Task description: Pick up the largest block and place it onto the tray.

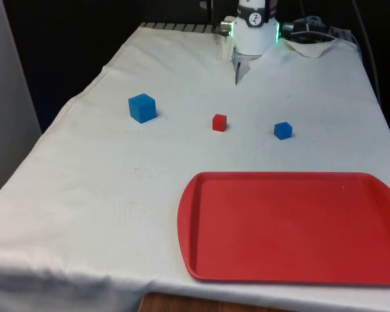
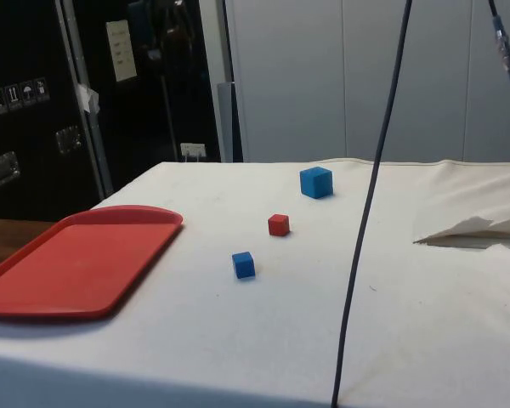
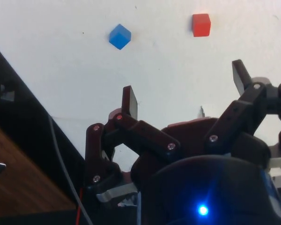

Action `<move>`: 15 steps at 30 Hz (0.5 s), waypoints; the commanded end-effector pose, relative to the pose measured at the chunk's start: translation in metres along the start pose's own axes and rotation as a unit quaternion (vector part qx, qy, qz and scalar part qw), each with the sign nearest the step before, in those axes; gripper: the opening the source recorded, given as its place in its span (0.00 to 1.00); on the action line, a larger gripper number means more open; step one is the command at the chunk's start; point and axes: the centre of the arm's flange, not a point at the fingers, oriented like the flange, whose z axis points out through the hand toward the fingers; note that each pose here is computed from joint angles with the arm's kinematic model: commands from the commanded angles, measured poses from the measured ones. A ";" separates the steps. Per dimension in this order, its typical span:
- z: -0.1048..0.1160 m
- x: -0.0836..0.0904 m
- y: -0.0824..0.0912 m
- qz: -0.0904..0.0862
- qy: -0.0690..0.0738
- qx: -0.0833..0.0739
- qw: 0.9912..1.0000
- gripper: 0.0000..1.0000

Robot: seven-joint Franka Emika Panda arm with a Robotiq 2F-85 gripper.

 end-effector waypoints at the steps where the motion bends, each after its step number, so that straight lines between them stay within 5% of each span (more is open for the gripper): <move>1: -0.003 -0.008 0.003 -0.001 0.007 -0.004 1.000 1.00; 15: -0.003 -0.024 0.025 -0.001 0.003 -0.010 1.000 1.00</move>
